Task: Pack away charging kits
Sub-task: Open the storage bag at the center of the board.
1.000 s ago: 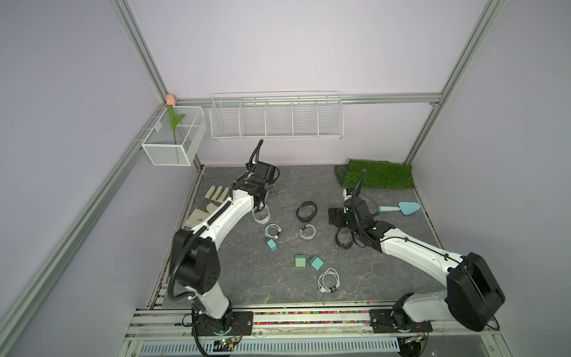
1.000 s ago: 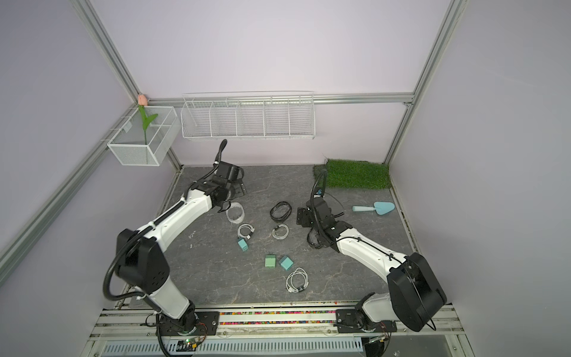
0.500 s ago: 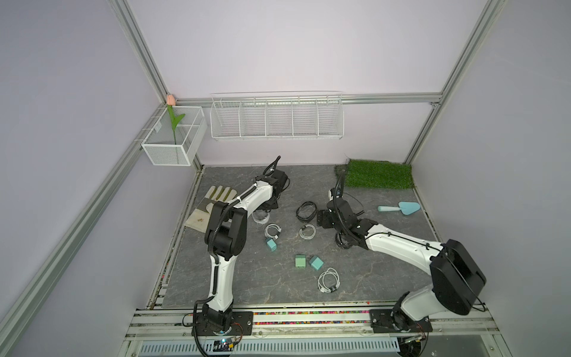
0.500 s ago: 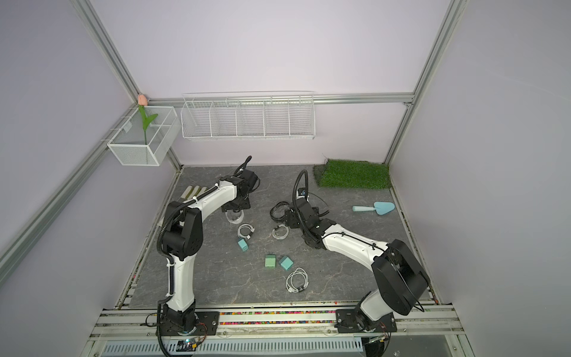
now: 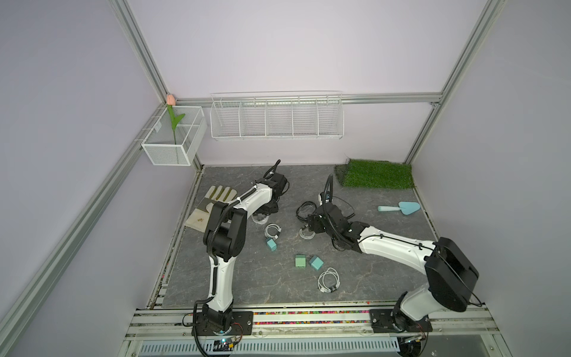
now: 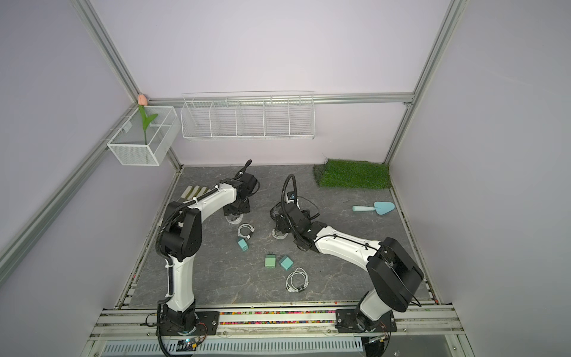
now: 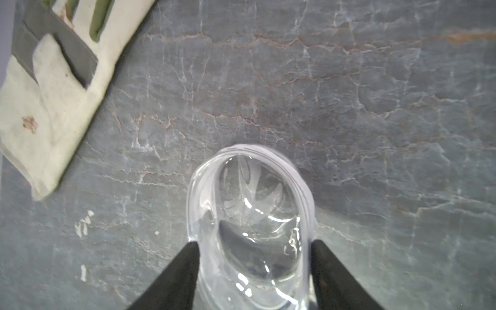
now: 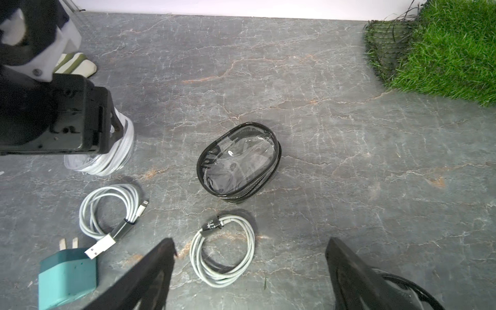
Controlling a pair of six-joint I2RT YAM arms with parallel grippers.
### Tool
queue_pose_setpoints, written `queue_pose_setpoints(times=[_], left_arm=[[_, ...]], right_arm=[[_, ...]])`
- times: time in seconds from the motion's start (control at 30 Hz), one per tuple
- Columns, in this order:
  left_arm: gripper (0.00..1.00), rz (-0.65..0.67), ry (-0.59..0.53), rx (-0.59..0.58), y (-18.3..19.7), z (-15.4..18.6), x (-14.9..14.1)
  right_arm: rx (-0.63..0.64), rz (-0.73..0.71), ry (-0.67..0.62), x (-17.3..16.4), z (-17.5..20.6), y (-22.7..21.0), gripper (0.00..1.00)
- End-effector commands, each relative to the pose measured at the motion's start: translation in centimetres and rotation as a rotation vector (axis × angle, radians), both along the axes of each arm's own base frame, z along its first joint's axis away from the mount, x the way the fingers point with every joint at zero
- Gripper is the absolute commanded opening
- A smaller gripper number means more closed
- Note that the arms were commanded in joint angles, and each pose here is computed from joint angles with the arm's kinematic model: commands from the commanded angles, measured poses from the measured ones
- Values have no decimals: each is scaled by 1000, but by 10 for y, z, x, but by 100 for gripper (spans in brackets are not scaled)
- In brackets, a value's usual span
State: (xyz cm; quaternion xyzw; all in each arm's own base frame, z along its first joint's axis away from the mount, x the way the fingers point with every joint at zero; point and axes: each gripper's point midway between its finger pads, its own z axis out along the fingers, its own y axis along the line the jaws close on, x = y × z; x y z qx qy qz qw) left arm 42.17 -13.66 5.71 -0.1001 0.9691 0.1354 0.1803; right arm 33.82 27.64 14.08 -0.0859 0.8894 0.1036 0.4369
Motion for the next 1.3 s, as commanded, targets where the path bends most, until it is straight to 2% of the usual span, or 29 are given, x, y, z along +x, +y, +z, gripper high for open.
queue_pose_setpoints(times=[0.0,0.13,0.23,0.4,0.57,0.67,0.73,0.83,0.93,1.0,1.07,1.17,1.27], left_arm=[[51,-9,1,-33,-6,6,-6],[25,-6,-3,-43,-6,11,-9],[16,-7,-22,-58,-5,21,-12],[0,-27,-44,-119,-10,31,-20],[0,-56,-73,-174,-15,39,-24],[0,-63,-100,-186,-15,44,-25],[0,-68,-98,-181,-14,43,-25],[0,-39,-114,-127,-1,43,-26],[0,61,-139,3,33,51,-30],[0,115,-136,36,53,52,-32],[0,136,-133,-2,61,49,-34],[0,99,-151,-99,53,50,-36],[0,97,-176,-108,55,59,-40]], right_arm=[[-7,-13,2,-2,-2,6,91],[31,-32,21,-3,-4,10,92],[79,-110,61,-3,-10,7,94],[177,-99,143,-3,-21,36,96],[293,-57,222,-1,-40,70,97],[284,-17,287,1,-48,92,79],[261,-15,332,2,-56,103,75],[231,-18,377,0,-68,114,73],[197,-26,391,-5,-74,122,72],[173,-27,391,-9,-75,126,70],[136,-36,378,-12,-74,130,69],[107,-67,388,-17,-79,133,62],[129,-73,410,-21,-87,141,62]])
